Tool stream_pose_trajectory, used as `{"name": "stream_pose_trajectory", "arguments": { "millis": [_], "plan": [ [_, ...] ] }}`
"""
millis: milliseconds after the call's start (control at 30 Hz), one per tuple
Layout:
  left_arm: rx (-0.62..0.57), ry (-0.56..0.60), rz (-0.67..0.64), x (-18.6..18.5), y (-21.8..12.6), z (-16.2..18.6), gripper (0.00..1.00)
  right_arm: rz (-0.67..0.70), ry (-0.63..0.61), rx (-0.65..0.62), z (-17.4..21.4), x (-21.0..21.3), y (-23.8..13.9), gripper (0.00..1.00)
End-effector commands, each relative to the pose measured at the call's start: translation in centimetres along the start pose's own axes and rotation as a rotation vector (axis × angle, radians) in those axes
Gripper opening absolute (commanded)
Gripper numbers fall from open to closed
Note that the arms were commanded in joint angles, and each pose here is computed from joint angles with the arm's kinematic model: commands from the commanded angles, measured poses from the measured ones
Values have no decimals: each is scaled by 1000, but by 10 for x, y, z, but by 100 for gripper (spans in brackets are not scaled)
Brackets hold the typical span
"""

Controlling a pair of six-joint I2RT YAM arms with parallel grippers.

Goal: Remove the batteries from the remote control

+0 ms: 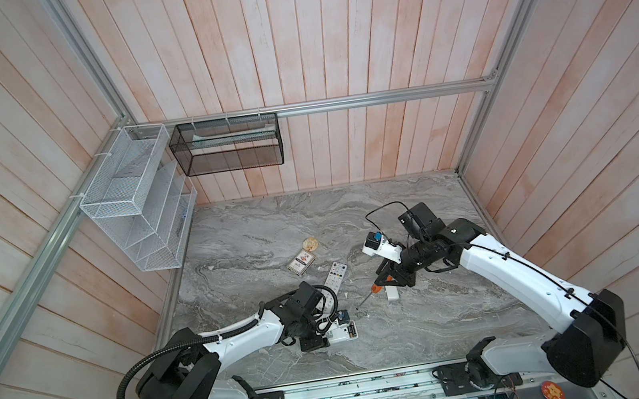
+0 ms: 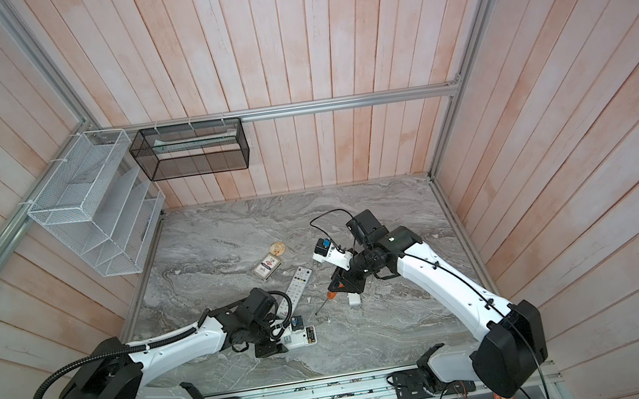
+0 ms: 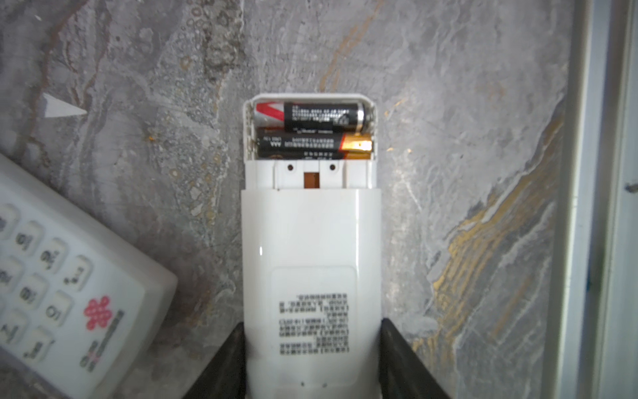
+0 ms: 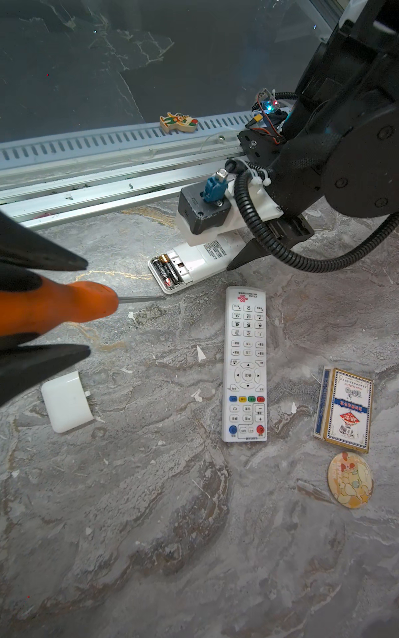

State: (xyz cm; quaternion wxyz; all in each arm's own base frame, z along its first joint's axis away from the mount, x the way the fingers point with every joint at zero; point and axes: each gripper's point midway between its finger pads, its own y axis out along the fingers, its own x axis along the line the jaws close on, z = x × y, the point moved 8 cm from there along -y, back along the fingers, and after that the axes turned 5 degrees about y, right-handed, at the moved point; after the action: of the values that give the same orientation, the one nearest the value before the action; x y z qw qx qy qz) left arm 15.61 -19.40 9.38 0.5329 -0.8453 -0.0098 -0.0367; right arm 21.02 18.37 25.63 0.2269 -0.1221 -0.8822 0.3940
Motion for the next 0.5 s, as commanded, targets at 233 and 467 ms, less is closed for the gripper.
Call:
{"name": "stream_pose_trajectory", "arguments": {
  "millis": [233, 467],
  "plan": [
    [6, -7, -74, -1, -5, 8, 16, -51, 132, -7, -13, -5, 9, 0],
    [8, -13, -67, -2, -2, 10, 16, 0, 185, -23, -10, -6, 6, 0]
  ]
}}
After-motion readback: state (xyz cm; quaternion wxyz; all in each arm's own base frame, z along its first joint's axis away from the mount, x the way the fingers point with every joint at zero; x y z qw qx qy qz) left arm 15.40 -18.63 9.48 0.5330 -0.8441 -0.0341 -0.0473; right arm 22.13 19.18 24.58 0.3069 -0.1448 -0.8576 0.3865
